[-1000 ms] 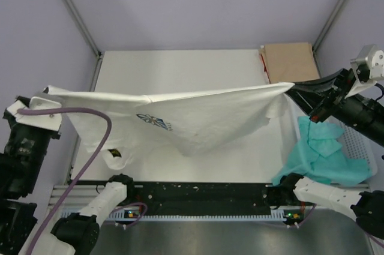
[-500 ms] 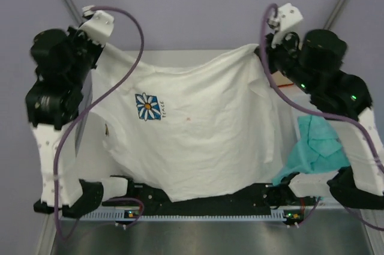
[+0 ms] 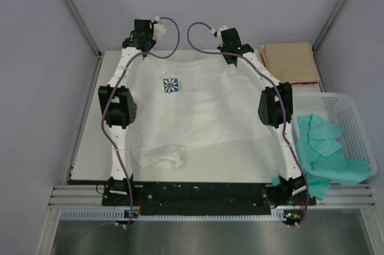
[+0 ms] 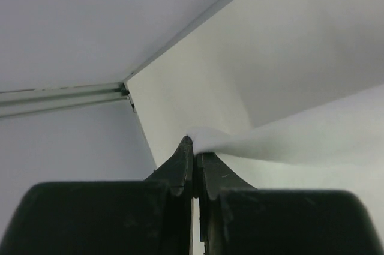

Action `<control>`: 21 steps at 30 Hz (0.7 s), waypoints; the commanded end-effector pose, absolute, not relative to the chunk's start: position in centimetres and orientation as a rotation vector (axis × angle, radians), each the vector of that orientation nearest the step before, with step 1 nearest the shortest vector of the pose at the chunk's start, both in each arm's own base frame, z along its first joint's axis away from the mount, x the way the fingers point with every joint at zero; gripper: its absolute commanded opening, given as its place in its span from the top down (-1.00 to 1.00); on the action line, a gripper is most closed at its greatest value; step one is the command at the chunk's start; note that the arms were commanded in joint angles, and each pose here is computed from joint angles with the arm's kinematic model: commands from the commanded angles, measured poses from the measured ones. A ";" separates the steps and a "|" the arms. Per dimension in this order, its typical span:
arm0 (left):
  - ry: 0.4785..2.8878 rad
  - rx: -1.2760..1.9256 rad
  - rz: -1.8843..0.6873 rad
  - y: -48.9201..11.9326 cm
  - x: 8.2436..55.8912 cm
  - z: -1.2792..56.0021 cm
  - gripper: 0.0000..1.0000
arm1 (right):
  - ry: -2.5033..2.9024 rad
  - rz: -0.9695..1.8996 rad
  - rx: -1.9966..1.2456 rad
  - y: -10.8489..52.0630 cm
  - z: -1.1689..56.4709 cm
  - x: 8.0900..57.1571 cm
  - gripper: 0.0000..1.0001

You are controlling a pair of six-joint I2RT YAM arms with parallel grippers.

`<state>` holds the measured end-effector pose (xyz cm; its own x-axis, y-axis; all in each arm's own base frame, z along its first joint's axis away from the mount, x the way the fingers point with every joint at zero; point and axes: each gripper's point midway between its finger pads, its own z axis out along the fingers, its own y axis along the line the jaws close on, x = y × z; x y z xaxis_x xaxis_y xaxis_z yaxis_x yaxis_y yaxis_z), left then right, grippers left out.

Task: Fold and stack the t-shirts
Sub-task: Flatten out the tshirt

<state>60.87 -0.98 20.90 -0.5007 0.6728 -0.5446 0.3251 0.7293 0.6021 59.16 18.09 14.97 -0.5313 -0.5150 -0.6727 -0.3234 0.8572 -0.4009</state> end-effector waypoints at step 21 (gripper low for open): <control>1.994 0.631 0.424 -1.9 58.9 28.4 -0.76 | 2.157 -0.360 -0.142 8.6 23.5 54.2 -0.73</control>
